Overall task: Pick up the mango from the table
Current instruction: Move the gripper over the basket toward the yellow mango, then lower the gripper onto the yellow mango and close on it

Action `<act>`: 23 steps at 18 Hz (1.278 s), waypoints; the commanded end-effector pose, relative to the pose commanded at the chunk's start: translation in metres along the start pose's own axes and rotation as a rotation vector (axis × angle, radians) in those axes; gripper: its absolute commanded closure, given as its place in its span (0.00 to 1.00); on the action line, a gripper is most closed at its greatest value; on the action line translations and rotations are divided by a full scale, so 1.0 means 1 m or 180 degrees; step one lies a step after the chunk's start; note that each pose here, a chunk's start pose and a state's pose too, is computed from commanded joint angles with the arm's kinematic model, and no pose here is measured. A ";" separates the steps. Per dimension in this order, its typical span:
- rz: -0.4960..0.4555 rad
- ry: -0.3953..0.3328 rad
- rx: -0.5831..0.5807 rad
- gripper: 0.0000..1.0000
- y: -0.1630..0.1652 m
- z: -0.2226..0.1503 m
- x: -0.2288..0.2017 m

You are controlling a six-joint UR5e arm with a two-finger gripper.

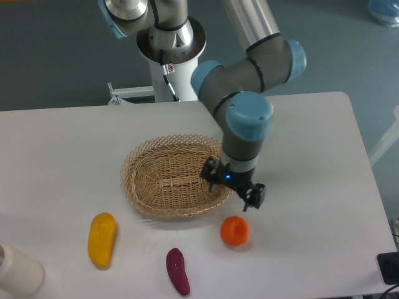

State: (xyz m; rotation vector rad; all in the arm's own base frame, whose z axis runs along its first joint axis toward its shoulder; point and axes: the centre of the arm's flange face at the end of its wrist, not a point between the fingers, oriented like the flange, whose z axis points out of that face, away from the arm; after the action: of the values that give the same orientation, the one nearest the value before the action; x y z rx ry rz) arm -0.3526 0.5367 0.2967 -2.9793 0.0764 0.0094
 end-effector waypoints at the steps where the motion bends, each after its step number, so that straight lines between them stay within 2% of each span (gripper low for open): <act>1: -0.0060 0.0016 0.0001 0.00 -0.007 0.002 0.009; 4: -0.0144 0.0069 -0.0022 0.00 -0.031 0.013 0.041; 10: -0.0576 0.0148 0.0065 0.00 -0.098 0.026 0.091; 15: -0.0509 0.0238 -0.0046 0.00 -0.119 0.037 0.135; 20: -0.0634 0.0292 -0.0179 0.00 -0.142 0.061 0.161; 23: -0.0579 0.0356 -0.0307 0.00 -0.156 0.071 0.178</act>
State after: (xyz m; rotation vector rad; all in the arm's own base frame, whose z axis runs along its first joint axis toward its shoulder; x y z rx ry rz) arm -0.1670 0.6929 0.2498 -3.0686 -0.1872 -0.1805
